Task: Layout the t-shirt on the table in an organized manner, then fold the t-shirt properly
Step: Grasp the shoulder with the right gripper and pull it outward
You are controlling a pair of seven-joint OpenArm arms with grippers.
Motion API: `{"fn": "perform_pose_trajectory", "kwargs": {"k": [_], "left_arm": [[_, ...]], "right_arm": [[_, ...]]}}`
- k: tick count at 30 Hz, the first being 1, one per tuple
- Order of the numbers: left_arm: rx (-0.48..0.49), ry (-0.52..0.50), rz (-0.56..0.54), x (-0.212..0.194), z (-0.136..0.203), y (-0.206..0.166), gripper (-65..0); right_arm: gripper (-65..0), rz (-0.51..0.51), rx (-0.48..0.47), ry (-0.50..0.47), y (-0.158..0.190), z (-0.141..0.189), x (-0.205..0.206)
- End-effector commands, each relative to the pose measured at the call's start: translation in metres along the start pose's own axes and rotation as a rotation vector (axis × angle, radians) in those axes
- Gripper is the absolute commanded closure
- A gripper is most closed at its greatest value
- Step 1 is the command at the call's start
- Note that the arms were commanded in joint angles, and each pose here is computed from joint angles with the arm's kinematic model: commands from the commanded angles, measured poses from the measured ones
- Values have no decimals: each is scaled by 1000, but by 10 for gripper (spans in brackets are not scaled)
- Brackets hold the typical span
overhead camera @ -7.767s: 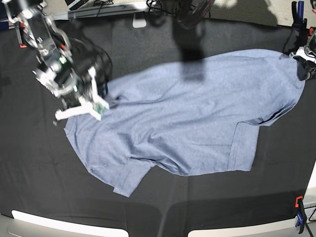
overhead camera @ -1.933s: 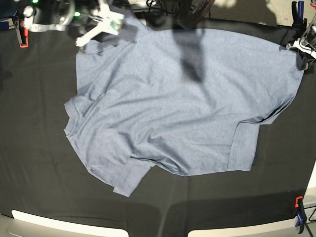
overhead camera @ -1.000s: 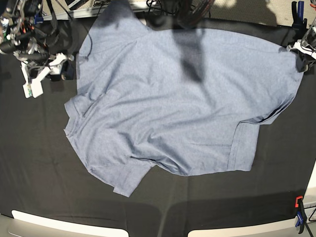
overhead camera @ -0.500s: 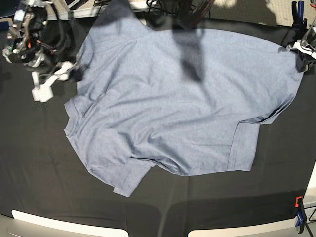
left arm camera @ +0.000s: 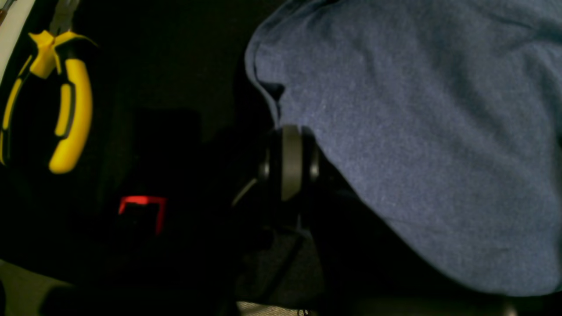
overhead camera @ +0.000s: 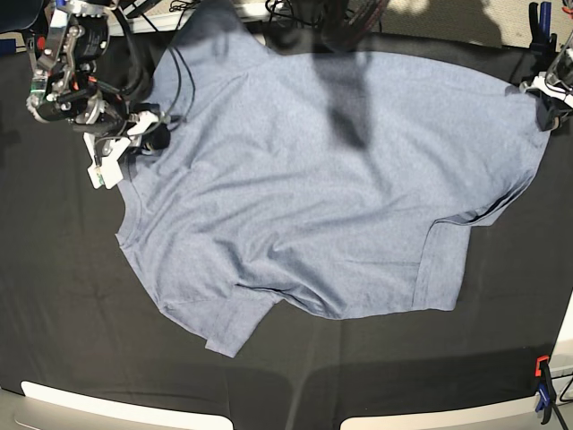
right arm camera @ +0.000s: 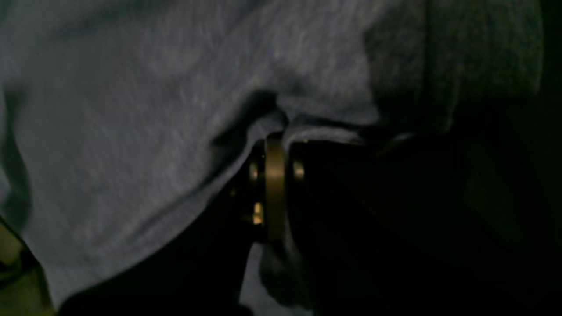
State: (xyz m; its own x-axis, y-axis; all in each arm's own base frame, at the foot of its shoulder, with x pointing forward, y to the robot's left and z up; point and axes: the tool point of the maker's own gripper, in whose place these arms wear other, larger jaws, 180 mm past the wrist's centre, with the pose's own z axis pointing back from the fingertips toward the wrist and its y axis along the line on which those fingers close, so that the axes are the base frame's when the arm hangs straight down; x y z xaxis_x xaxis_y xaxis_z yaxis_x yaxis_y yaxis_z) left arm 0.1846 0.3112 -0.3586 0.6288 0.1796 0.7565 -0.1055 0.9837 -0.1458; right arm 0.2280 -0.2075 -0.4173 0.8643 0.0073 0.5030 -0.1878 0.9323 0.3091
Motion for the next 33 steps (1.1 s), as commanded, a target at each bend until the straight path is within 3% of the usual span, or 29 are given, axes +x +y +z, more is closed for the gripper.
{"fn": "perform_pose_trajectory", "kwargs": {"k": [1, 9, 14, 17, 19, 22, 24, 33], "left_arm": [[-4, -47, -21, 15, 3, 1, 0], [-4, -47, -22, 15, 3, 1, 0], [-4, -47, -21, 15, 3, 1, 0], [-5, -48, -21, 15, 3, 1, 0], [-4, -47, -22, 15, 3, 1, 0], [-4, -42, -22, 14, 3, 1, 0], [-3, -28, -23, 12, 3, 1, 0], [6, 55, -25, -7, 7, 4, 0]], "right_arm": [[0, 33, -46, 0, -11, 10, 6], [0, 6, -267, -28, -57, 67, -9], [0, -45, -307, -50, -72, 87, -20], [0, -50, -297, -60, -71, 88, -19], [-12, -66, -239, -110, -61, 86, -10], [-169, -69, -181, -158, -51, 85, -1], [-223, -64, -178, -158, -51, 84, -1], [-227, -57, -134, -215, -44, 85, 15]]}}
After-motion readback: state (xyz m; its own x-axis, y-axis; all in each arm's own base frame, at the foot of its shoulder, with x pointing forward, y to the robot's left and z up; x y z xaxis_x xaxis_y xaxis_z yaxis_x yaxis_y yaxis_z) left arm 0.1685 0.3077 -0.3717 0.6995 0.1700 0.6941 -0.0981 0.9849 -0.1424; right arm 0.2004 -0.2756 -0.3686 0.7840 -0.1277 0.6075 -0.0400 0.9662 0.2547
